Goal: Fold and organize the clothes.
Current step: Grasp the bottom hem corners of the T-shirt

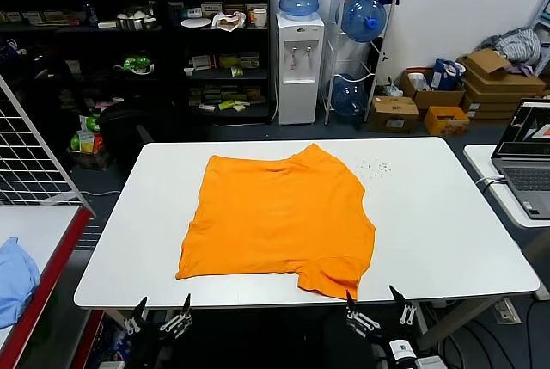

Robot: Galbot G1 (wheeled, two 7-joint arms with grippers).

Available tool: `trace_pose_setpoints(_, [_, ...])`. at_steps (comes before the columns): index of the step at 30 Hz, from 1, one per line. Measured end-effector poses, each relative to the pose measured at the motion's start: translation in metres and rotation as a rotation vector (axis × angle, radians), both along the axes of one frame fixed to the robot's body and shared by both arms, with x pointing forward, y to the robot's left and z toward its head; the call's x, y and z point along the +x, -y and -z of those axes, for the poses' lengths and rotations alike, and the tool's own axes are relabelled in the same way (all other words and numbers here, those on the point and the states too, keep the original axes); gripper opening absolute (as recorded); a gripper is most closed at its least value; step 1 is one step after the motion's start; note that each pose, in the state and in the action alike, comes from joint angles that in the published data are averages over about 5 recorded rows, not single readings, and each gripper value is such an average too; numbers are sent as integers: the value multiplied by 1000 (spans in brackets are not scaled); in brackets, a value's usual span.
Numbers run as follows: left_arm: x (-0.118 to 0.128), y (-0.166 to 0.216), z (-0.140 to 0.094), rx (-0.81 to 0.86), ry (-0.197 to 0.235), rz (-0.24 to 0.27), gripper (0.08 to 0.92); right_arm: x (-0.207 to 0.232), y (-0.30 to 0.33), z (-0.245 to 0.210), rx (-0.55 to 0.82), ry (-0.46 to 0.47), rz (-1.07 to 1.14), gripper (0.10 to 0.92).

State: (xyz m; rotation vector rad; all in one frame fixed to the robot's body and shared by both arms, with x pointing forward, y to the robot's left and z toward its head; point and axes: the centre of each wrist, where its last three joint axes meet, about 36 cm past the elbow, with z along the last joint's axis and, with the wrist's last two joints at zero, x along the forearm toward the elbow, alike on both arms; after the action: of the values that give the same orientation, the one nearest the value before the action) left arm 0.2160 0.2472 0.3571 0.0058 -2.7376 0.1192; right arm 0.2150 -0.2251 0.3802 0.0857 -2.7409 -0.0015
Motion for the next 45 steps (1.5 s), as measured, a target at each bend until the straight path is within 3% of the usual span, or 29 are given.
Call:
trace_pose_setpoints(19, [57, 1, 30, 7, -15, 10, 921, 34, -24, 29, 25, -72, 26, 902])
trace_pose_setpoints(26, [67, 0, 33, 16, -20, 5, 877, 35, -34, 35, 39, -88, 18, 719])
trace_pose_setpoints(45, [69, 6, 36, 5, -21, 14, 347, 28, -41, 35, 37, -94, 12, 173])
